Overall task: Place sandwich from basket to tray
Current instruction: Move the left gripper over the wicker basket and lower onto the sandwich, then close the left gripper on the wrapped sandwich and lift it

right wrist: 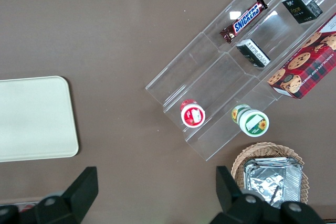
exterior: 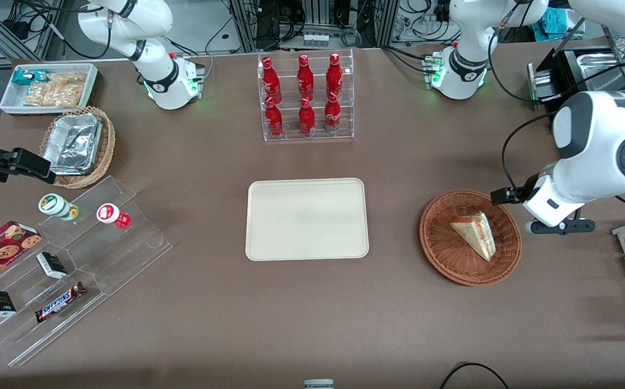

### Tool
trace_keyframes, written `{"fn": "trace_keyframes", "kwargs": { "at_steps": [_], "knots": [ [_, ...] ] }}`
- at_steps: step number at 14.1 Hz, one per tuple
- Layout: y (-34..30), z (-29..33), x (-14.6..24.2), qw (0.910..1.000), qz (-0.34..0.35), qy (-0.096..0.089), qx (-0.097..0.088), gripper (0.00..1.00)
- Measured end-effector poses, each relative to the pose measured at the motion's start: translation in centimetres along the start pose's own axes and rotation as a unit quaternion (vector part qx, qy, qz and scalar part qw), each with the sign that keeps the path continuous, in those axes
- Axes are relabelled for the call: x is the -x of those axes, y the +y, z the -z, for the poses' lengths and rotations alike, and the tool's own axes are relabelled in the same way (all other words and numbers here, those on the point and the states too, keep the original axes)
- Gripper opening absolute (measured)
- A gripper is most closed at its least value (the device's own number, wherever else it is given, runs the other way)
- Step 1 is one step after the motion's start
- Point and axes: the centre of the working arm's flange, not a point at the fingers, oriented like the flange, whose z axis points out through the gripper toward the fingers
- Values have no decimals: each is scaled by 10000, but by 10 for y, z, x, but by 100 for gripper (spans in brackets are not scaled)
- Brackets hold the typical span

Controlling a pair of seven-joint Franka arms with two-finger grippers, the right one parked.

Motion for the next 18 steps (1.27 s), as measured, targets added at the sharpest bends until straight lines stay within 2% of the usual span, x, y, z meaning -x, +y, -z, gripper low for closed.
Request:
{"fn": "trace_keyframes", "kwargs": {
  "at_steps": [4, 7, 9, 11, 12, 14, 18],
  "knots": [
    [14, -26, 2, 9927, 1175, 269, 59, 100],
    [16, -52, 4, 9853, 1621, 511, 153, 100],
    [15, -70, 7, 9753, 2086, 681, 250, 100],
    [14, -83, 9, 9616, 2601, 805, 352, 100],
    [15, -89, 10, 9557, 2804, 817, 379, 100],
    [19, -103, 9, 9501, 2986, 814, 398, 100],
    [23, -137, 2, 9487, 3049, 749, 367, 100]
  ]
}}
